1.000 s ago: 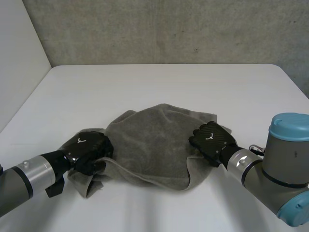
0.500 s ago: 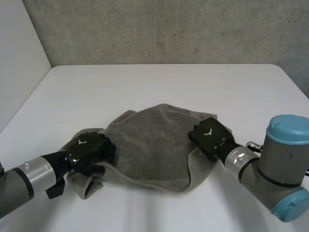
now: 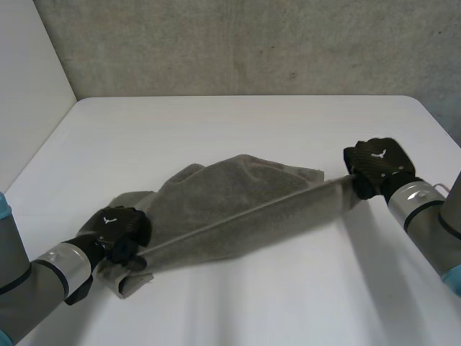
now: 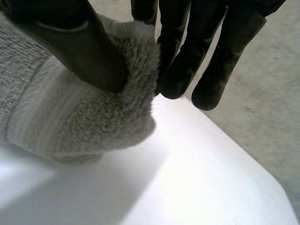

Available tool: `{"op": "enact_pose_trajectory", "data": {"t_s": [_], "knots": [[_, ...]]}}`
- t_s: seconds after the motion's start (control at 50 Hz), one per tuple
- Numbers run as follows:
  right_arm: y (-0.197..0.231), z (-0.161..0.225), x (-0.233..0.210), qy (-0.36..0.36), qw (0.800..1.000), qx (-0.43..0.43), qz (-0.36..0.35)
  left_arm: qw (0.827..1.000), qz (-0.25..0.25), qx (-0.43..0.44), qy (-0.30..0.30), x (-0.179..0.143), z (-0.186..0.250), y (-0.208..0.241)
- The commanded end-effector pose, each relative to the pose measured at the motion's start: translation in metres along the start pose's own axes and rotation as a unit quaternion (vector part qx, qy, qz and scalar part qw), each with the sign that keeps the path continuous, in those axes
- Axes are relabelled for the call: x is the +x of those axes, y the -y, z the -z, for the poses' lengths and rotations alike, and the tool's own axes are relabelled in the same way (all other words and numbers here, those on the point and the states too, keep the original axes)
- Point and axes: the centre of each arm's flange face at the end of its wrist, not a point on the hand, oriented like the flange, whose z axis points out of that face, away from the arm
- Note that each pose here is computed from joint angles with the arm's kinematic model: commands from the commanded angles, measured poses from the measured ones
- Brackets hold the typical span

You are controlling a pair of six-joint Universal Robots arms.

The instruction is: Fold the towel.

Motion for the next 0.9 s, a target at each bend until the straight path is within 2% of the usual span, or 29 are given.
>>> {"op": "enact_pose_trajectory", "data": {"t_s": [0.02, 0.18, 0.28, 0.4, 0.44, 0.5, 0.54, 0.58, 0.6, 0.68, 0.74, 0.76, 0.8, 0.9], "knots": [[0.016, 0.007, 0.013, -0.025, 0.999, 0.019, -0.017, 0.999, -0.013, 0.024, 0.023, -0.002, 0.011, 0.016], [0.046, 0.028, 0.018, -0.015, 0.997, 0.029, -0.065, 0.997, -0.028, 0.06, 0.029, -0.002, 0.027, 0.04], [0.074, 0.042, 0.023, 0.005, 0.996, 0.054, -0.064, 0.995, -0.038, 0.088, 0.035, -0.006, 0.038, 0.066], [0.104, 0.055, 0.029, 0.024, 0.995, 0.071, -0.062, 0.987, -0.051, 0.151, 0.015, -0.009, 0.056, 0.116], [0.129, 0.065, 0.038, 0.024, 0.994, 0.088, -0.056, 0.983, -0.046, 0.177, 0.003, -0.01, 0.067, 0.14], [0.143, 0.07, 0.043, 0.019, 0.993, 0.101, -0.051, 0.98, -0.045, 0.195, 0.0, -0.012, 0.071, 0.154], [0.158, 0.073, 0.047, 0.018, 0.992, 0.114, -0.046, 0.971, -0.047, 0.233, 0.005, -0.018, 0.078, 0.183], [0.19, 0.079, 0.06, 0.012, 0.99, 0.139, -0.035, 0.966, -0.051, 0.252, 0.009, -0.023, 0.08, 0.197], [0.19, 0.079, 0.06, 0.012, 0.99, 0.139, -0.035, 0.961, -0.055, 0.271, 0.015, -0.028, 0.083, 0.212], [0.202, 0.054, 0.074, 0.006, 0.99, 0.136, -0.029, 0.957, -0.055, 0.284, 0.023, -0.042, 0.071, 0.23], [0.209, 0.026, 0.078, 0.003, 0.993, 0.122, -0.007, 0.958, -0.051, 0.28, 0.027, -0.066, 0.035, 0.246], [0.209, 0.026, 0.078, 0.003, 0.993, 0.122, -0.006, 0.958, -0.051, 0.28, 0.027, -0.066, 0.034, 0.246], [0.205, -0.006, 0.066, -0.007, 0.995, 0.1, 0.029, 0.959, -0.05, 0.278, 0.027, -0.073, 0.02, 0.249], [0.2, -0.044, 0.053, -0.044, 0.99, 0.118, 0.065, 0.953, -0.065, 0.297, 0.015, -0.087, -0.033, 0.26]]}}
